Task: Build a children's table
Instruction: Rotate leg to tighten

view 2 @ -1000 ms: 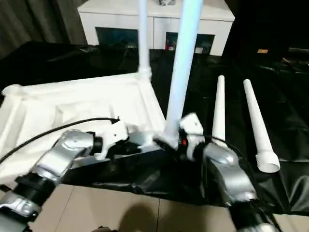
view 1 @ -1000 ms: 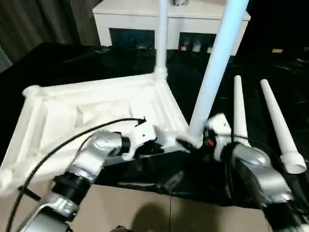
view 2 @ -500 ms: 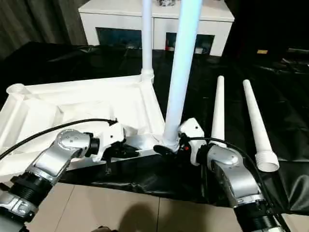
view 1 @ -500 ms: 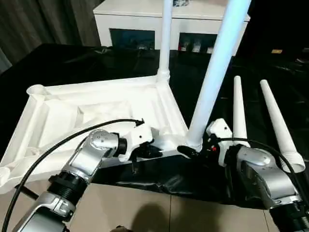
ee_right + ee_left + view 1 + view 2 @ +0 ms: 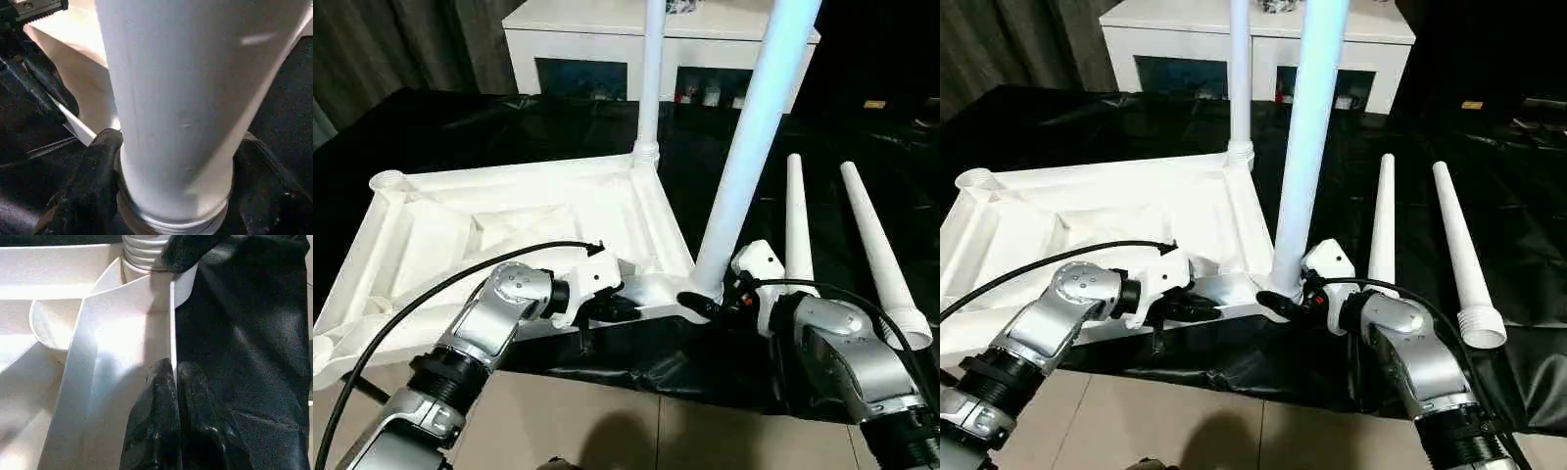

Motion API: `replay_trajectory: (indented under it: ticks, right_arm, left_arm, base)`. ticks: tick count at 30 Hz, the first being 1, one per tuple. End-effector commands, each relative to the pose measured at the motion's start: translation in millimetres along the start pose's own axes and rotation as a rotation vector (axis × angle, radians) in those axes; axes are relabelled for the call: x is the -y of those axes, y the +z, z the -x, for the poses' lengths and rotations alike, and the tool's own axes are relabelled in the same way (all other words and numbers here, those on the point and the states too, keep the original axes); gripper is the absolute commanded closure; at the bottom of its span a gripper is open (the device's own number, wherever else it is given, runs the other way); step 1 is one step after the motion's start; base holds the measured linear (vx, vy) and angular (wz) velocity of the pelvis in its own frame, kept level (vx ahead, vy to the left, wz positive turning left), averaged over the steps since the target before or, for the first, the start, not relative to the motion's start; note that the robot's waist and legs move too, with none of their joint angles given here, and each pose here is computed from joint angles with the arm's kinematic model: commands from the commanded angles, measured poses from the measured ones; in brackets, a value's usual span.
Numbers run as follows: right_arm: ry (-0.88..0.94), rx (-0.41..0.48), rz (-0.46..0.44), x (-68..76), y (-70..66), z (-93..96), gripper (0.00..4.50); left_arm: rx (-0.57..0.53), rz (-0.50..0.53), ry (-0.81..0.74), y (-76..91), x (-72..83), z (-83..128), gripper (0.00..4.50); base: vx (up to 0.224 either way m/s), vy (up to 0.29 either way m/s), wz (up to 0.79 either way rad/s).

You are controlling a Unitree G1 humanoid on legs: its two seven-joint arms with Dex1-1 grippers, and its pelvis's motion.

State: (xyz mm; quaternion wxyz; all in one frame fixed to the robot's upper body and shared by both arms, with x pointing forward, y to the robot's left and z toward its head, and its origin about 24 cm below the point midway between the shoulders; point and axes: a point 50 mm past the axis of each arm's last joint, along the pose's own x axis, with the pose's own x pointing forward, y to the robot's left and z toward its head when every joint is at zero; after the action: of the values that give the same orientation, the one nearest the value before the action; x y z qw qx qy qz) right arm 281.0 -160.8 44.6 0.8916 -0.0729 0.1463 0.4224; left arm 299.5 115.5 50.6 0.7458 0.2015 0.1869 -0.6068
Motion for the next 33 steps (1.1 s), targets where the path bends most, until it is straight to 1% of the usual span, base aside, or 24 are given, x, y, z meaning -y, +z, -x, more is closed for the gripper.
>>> replay_trajectory:
  ticks: [1,2,3,4,6,7,8,10,11,12,13,14,16,18,19,21,22,23,24,25,26,29,31,33]
  right_arm:
    - [-0.064,-0.057,-0.043,3.7,-14.0,-3.4,1.76]
    - [-0.076,-0.061,-0.046,4.3,-15.1,-4.1,1.76]
    - [-0.14,-0.083,-0.071,5.8,-21.5,-10.3,1.77]
    - [-0.164,-0.092,-0.083,5.5,-24.2,-13.5,1.77]
    - [-0.269,-0.093,-0.148,6.0,-27.5,-26.7,1.77]
    - [-0.293,-0.094,-0.163,6.1,-28.0,-29.8,1.77]
    - [-0.426,-0.096,-0.251,5.9,-29.0,-45.7,1.77]
    - [-0.519,-0.108,-0.31,5.2,-29.5,-55.5,1.77]
    - [-0.536,-0.113,-0.32,5.1,-29.7,-57.2,1.78]
    - [-0.608,-0.114,-0.376,3.7,-28.9,-66.6,1.78]
    - [-0.642,-0.116,-0.404,2.6,-28.4,-71.5,1.78]
    - [-0.693,-0.113,-0.45,0.7,-26.0,-80.1,1.78]
    - [-0.732,-0.104,-0.482,-3.2,-18.8,-93.1,1.78]
    - [-0.729,-0.076,-0.48,-4.9,-10.9,-100.4,1.78]
    - [-0.728,-0.047,-0.489,-4.6,-4.7,-104.5,1.78]
    - [-0.724,-0.021,-0.49,-2.7,0.1,-105.8,1.78]
    - [-0.715,0.007,-0.491,-0.9,3.3,-105.5,1.78]
    - [-0.711,0.025,-0.48,0.9,5.8,-104.4,1.43]
    - [-0.696,0.051,-0.466,2.1,8.8,-103.2,1.43]
    - [-0.7,0.074,-0.437,4.7,11.7,-101.1,1.43]
    - [-0.7,0.1,-0.419,7.6,14.3,-98.9,1.01]
    - [-0.709,0.148,-0.355,16.4,19.1,-88.6,0.98]
    - [-0.697,0.172,-0.272,25.3,21.2,-72.8,0.61]
    - [-0.674,0.166,-0.225,28.3,20.3,-63.7,0.56]
  left_arm:
    - [-0.018,-0.019,0.023,2.8,-2.0,-2,4.5]
    - [-0.021,-0.017,0.03,2.5,-2.5,-2,4.5]
    - [-0.018,0.007,0.079,3.3,-5.5,-7,4.5]
    - [-0.012,0.021,0.099,4.2,-6.7,-10,4.5]
    - [-0.001,0.065,0.179,9.1,-11.6,-20,4.5]
    - [0.0,0.074,0.195,10.1,-12.5,-22,4.5]
    - [-0.004,0.121,0.278,15.6,-16.0,-35,4.5]
    - [-0.014,0.159,0.329,19.2,-16.8,-45,4.5]
    - [-0.016,0.166,0.338,19.8,-16.9,-47,4.5]
    - [-0.023,0.199,0.398,24.1,-17.4,-57,4.5]
    - [-0.027,0.215,0.429,26.5,-17.5,-62,4.5]
    - [-0.031,0.233,0.462,31.1,-16.1,-72,4.5]
    - [-0.041,0.227,0.495,37.8,-13.8,-84,4.5]
    - [-0.043,0.219,0.507,40.8,-13.2,-88,4.5]
    - [-0.043,0.215,0.51,42.0,-14.4,-88,4.5]
    - [-0.046,0.204,0.52,41.6,-17.6,-84,4.5]
    - [-0.054,0.185,0.524,40.1,-19.6,-81,4.5]
    - [-0.054,0.178,0.522,38.7,-21.1,-78,4.5]
    - [-0.052,0.174,0.521,37.3,-22.5,-75,4.5]
    - [-0.051,0.155,0.515,36.3,-23.8,-72,4.5]
    - [-0.055,0.153,0.51,34.2,-25.1,-70,4.5]
    - [-0.046,0.138,0.486,30.9,-26.1,-63,4.5]
    - [-0.025,0.132,0.443,27.4,-25.2,-55,4.5]
    - [-0.018,0.118,0.42,24.6,-24.5,-50,4.5]
  base:
    - [0.0,0.0,0.0]
    - [0.0,0.0,0.0]
    - [0.0,0.0,0.0]
    - [0.0,0.0,0.0]
    - [0.0,0.0,0.0]
    - [0.0,0.0,0.0]
    - [-0.059,0.006,-0.03]
    - [-0.061,0.01,-0.04]
    - [0.0,0.0,0.0]
    - [0.0,0.0,0.0]
    - [-0.05,0.021,-0.02]
    - [0.0,0.0,0.0]
    - [-0.031,0.013,-0.01]
    - [0.0,0.0,0.0]
    - [0.0,0.0,0.0]
    - [0.0,0.0,0.0]
    - [0.0,0.0,0.0]
    - [0.0,0.0,0.0]
    - [0.0,0.0,0.0]
    - [0.0,0.0,0.0]
    - [0.0,0.0,0.0]
    - [0.0,0.0,0.0]
    - [0.0,0.0,0.0]
    - [0.0,0.0,0.0]
